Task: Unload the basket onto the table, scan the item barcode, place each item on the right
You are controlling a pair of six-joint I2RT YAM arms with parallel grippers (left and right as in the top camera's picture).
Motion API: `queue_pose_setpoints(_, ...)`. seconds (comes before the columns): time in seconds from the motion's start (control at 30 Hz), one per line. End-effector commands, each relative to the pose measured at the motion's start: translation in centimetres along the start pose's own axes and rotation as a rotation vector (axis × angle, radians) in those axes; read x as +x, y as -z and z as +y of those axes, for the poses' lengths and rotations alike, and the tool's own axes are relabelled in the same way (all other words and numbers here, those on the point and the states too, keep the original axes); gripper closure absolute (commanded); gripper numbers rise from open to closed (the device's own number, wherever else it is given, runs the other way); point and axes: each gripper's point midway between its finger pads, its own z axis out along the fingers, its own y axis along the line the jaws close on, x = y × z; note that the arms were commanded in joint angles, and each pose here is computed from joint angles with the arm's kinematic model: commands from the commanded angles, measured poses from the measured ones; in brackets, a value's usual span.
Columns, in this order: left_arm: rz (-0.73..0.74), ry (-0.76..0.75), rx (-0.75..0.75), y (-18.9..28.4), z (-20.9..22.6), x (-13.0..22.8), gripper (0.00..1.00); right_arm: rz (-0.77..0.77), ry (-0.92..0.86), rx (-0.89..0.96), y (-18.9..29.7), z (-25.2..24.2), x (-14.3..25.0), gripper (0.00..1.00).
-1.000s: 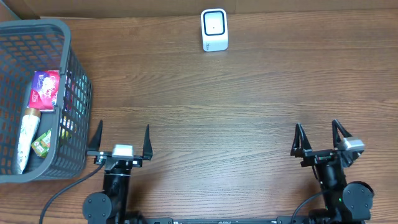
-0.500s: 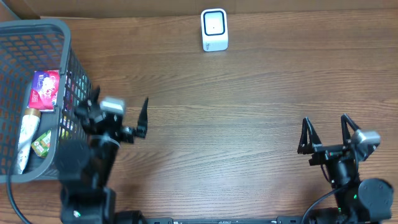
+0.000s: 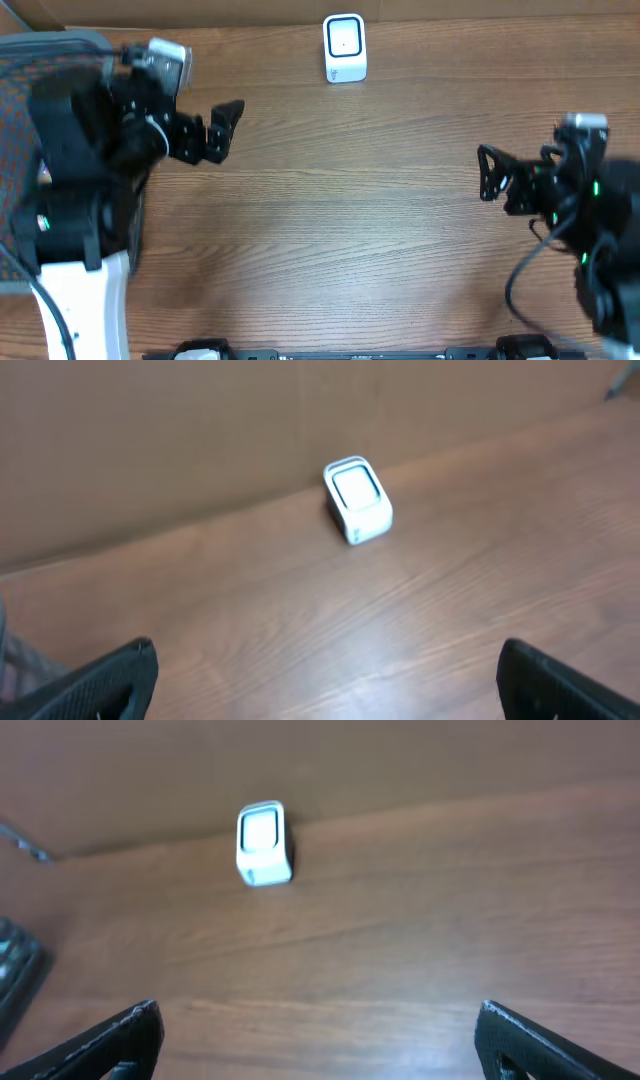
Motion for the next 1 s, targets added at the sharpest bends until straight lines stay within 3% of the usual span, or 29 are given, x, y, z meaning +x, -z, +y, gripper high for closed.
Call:
queue_pose_setpoints(0.0,0.008,0.024,0.075,-0.2,-0.6,-2.0,0.0,0.083,-0.012,-0.051,-0.8,1.5,-1.8,0.0)
queue_pose_setpoints(0.23,0.109,0.087,0.121,-0.8,-1.3,0.1,0.0,0.241,-0.046,-0.054,-4.5,1.5,-1.3,0.0)
queue_pose_setpoints(0.37,0.138,0.222,0.235,-0.4,-3.4,0.6,0.0,0.331,-0.076,-0.125,-6.4,2.4,0.2,0.0)
queue_pose_setpoints(0.73,0.151,0.251,0.252,-0.3,-3.8,0.8,0.01,0.381,-0.092,-0.136,-7.8,2.3,1.1,0.0)
queue_pose_setpoints(0.83,0.129,0.327,0.157,-0.7,-2.1,0.1,0.0,0.374,-0.089,-0.133,-7.9,2.3,0.9,0.0)
queue_pose_setpoints(0.93,0.085,0.463,-0.068,-0.4,1.7,-0.6,0.0,0.375,-0.089,-0.133,-7.9,2.3,0.9,0.0)
queue_pose_setpoints(0.97,0.061,0.503,-0.147,0.0,3.1,-0.9,0.06,0.377,-0.09,-0.132,-7.8,2.3,1.0,0.0)
